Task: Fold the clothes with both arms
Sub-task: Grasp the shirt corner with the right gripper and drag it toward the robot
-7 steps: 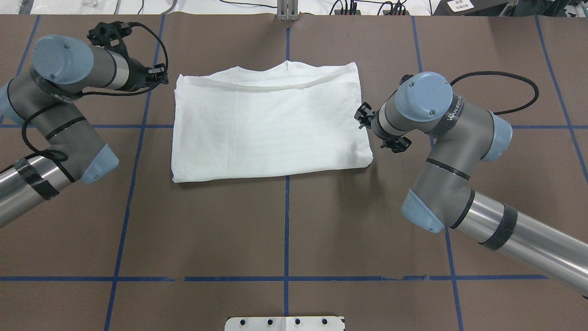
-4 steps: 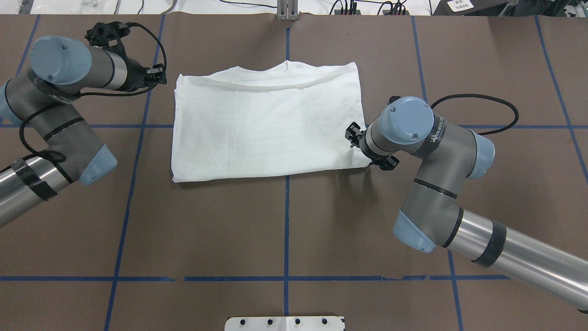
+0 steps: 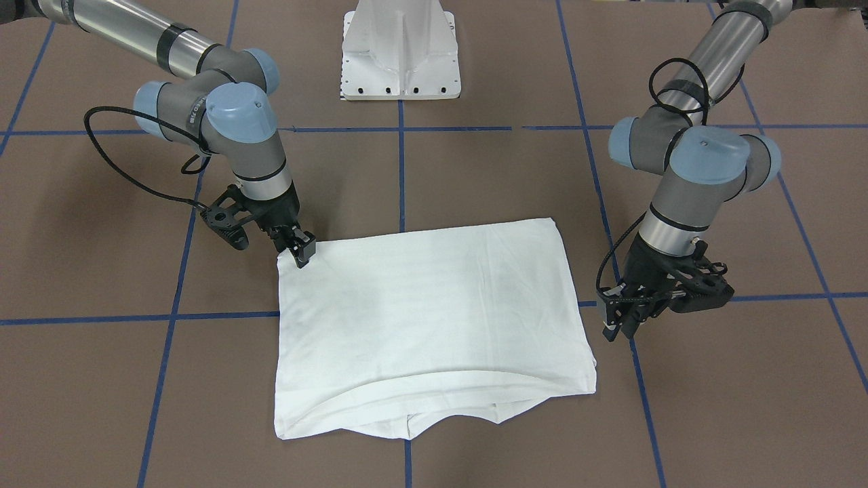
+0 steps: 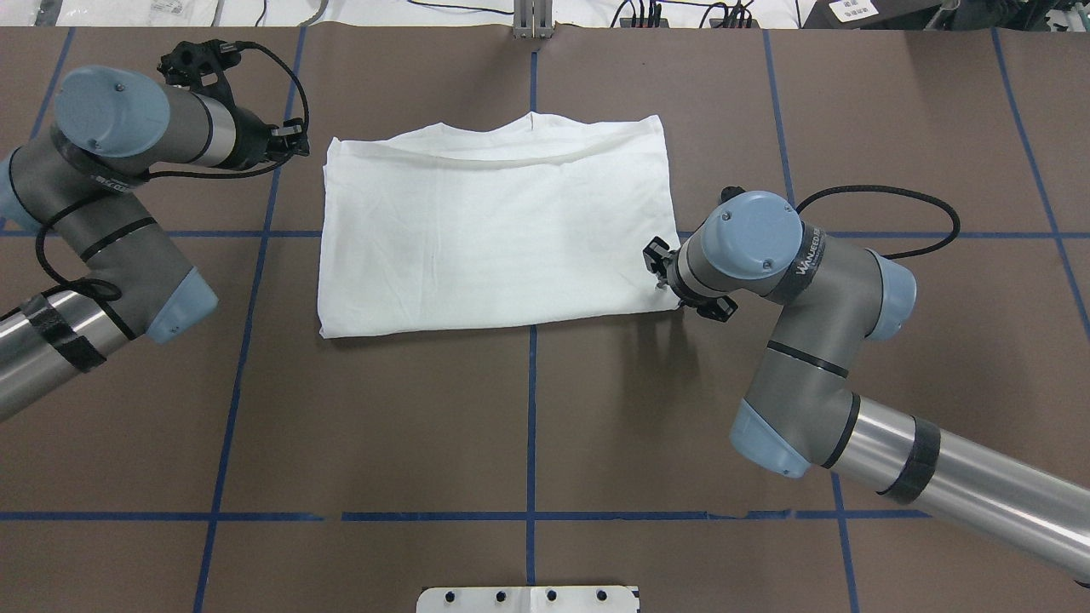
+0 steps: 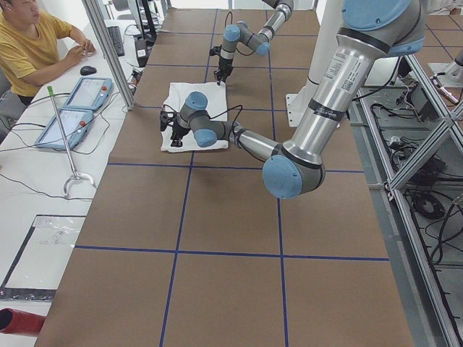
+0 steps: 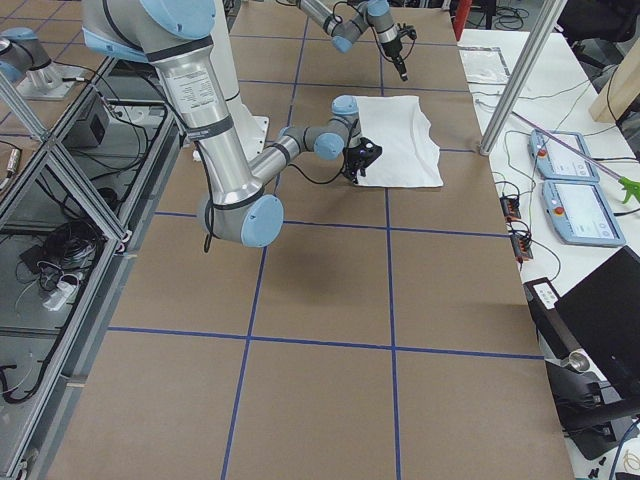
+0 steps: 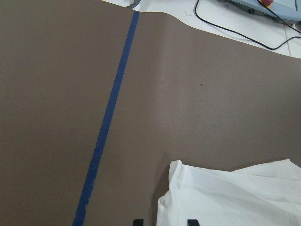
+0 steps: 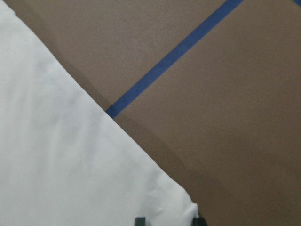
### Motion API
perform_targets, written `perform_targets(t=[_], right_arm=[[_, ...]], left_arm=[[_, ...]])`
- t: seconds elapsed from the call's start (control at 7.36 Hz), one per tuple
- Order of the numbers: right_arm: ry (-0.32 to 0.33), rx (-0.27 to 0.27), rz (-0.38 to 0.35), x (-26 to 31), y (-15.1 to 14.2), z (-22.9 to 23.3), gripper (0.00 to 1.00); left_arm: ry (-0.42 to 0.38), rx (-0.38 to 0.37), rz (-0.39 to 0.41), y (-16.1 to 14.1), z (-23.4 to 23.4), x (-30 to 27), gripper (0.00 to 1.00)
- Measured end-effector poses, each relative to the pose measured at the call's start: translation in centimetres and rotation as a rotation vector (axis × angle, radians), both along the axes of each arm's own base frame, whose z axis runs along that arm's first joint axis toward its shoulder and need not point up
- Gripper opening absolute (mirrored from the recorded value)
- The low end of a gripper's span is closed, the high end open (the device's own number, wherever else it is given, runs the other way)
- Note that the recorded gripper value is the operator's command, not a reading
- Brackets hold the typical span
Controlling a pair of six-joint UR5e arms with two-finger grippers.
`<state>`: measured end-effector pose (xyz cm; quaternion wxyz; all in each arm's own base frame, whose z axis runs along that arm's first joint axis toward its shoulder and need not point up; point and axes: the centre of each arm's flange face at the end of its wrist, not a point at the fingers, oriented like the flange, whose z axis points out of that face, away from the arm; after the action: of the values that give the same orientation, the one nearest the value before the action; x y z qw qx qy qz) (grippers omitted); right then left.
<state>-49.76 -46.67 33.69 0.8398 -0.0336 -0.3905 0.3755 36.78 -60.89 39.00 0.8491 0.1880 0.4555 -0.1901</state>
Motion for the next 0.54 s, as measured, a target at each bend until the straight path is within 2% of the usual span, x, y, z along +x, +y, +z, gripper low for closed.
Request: perform_targets(t=[0.27, 0.41, 0.54], right_arm=[[-0.019, 0.010, -0.004, 1.6, 1.0, -0.4, 0.00], [-0.035, 0.017, -0.010, 3.3, 2.4, -0.7, 0.00], [-0.053, 0.021, -0.034, 5.5, 5.3, -1.8, 0.00]], left_arm=[[0.002, 0.001, -0.001, 0.0, -0.1, 0.0, 0.42], [0.007, 0.004, 0.000, 0.1, -0.4, -0.1, 0.42], [0.021, 0.011, 0.007, 0.4, -1.0, -0.2, 0.42]])
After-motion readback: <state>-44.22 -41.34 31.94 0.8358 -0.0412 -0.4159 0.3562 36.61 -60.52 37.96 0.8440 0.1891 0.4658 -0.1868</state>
